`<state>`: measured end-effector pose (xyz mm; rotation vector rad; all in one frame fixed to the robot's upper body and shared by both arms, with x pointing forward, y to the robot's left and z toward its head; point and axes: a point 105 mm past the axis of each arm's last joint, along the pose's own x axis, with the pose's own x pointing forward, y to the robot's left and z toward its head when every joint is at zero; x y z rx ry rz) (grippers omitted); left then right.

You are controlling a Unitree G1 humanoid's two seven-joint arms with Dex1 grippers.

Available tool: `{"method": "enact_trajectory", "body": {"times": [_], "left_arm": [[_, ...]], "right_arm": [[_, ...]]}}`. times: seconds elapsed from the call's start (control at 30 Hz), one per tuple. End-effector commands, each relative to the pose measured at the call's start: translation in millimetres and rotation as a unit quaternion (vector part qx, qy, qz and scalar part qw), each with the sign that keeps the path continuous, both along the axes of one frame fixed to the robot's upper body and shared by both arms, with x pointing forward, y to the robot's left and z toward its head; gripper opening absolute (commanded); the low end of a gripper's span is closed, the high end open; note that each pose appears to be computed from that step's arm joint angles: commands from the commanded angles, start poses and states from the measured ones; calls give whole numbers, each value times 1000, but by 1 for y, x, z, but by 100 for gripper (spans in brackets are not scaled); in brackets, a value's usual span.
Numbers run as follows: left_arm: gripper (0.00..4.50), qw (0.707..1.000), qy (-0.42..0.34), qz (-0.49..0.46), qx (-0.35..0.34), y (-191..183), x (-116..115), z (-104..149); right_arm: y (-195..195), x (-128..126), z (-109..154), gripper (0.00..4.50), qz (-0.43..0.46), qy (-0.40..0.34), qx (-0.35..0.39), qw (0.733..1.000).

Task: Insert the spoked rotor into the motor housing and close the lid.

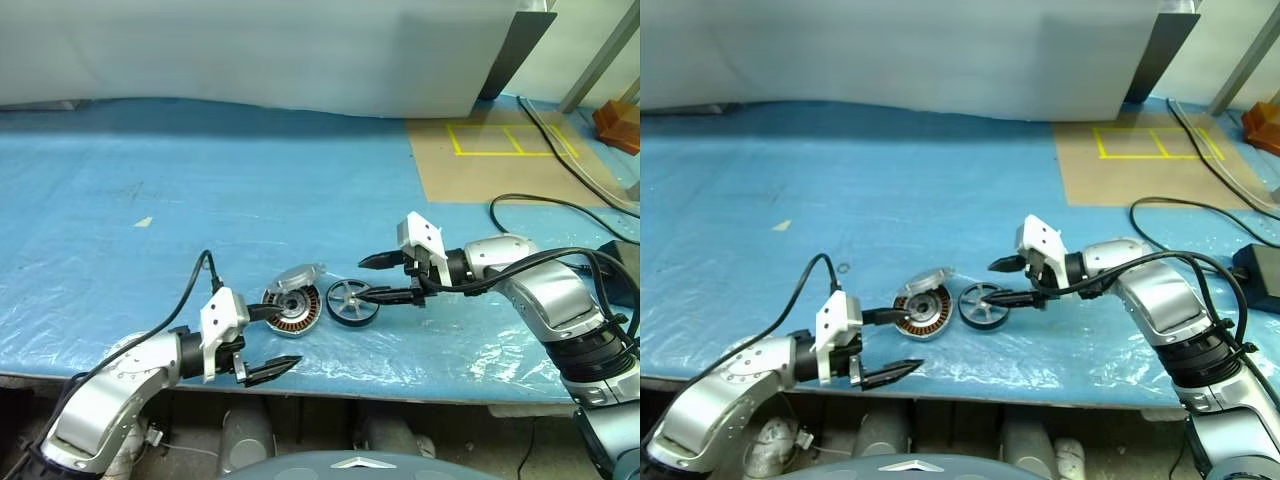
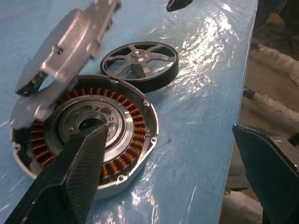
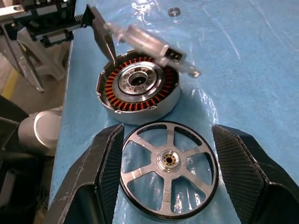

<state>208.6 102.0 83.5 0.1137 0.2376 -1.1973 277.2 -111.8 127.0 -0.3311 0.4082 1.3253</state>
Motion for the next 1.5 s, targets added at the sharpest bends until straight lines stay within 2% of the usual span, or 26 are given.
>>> {"method": "enact_trajectory", "body": {"times": [0.03,0.2,0.4,0.73,0.87,1.0,1.07,1.13,1.27,1.4,1.5], "left_arm": [[450,999,-39,-3,-8,-7,12,7],[450,995,-84,27,-34,-4,42,30],[450,993,-87,34,-74,1,55,54],[450,993,-80,33,-84,0,55,60],[450,996,-54,-5,-77,1,38,60],[450,999,-41,-22,-14,23,26,46],[450,999,-38,-4,35,50,27,35],[450,997,-44,19,55,67,31,33],[450,973,-113,185,78,120,80,49],[450,977,-76,178,88,129,74,37],[450,967,-94,226,77,138,86,35]], "right_arm": [[-1,-2,6,313,-5,-13,11,1000],[1,-5,5,313,-17,-9,22,1000],[2,-8,3,313,-28,-2,29,999],[6,-9,3,313,-33,4,36,999],[7,-13,5,313,-20,13,36,999],[8,-14,4,313,-10,18,35,999],[9,-12,4,313,-8,15,34,999],[9,-10,4,313,-9,12,34,999],[12,-6,1,313,-15,7,39,999],[16,-7,-1,313,-24,18,55,998],[16,1,1,313,-48,1,68,997]]}}
